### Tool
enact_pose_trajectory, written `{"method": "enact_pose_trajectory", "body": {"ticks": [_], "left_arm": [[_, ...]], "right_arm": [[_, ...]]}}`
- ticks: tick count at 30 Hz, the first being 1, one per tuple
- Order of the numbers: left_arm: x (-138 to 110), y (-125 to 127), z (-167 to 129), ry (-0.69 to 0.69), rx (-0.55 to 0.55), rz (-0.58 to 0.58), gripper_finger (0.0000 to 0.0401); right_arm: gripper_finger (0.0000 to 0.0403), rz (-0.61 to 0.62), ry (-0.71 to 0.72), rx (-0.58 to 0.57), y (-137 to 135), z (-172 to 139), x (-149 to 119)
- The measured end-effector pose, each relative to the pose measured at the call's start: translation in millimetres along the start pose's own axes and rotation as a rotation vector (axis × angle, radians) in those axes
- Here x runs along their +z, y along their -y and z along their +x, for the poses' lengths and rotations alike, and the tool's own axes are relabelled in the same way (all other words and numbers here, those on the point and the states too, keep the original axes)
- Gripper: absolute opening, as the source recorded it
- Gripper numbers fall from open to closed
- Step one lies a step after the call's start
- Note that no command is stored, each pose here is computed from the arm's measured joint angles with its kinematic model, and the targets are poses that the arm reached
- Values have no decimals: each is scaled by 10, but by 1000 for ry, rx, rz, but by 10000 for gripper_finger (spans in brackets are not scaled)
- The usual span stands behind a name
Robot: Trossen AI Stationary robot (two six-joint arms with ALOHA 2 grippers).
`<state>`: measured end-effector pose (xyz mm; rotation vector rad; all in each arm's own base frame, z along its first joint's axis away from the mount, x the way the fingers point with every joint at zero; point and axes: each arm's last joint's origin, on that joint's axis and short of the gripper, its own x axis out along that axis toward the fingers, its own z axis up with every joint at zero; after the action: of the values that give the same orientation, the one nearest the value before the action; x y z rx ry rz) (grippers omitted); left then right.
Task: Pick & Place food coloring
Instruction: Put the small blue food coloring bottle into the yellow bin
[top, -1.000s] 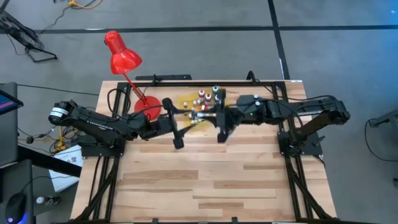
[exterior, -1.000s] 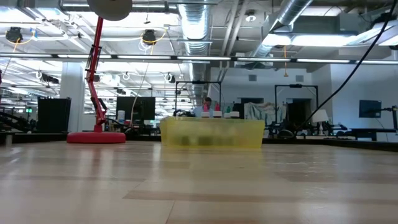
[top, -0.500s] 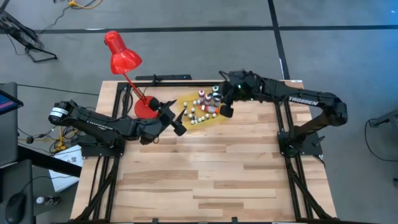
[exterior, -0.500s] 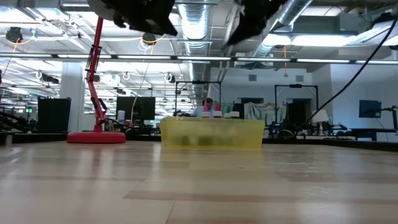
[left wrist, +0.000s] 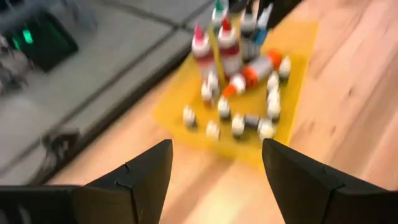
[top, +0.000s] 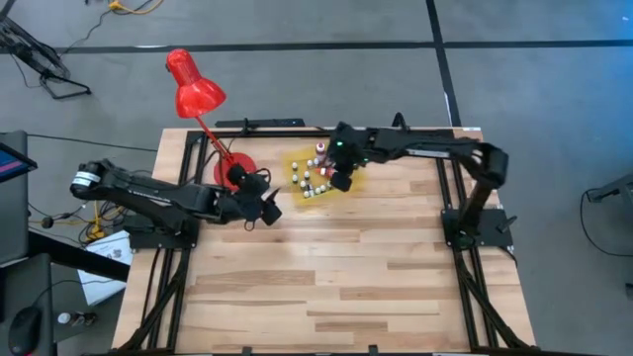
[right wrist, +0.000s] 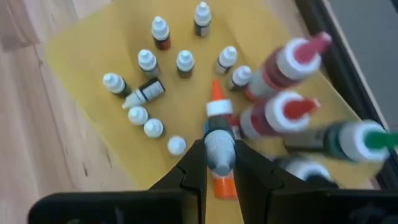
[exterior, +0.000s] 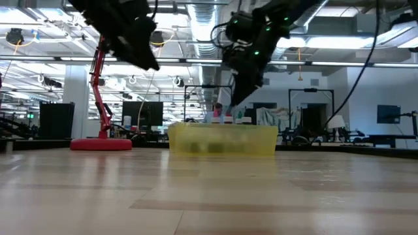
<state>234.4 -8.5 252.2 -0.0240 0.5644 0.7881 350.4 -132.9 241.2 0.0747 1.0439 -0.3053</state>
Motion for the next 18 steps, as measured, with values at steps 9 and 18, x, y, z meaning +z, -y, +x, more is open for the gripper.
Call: {"method": "enact_pose_trajectory", "body": {"ticks": [9, 18], "left_arm": [[-188, -227, -152, -215, 1, -94, 241], [-273, -278, -187, -328, -8, -98, 241]], "right_arm": [[49, -111, -118, 31, -148, 381, 328], [49, -151, -167, 28, -222, 648, 562]]}}
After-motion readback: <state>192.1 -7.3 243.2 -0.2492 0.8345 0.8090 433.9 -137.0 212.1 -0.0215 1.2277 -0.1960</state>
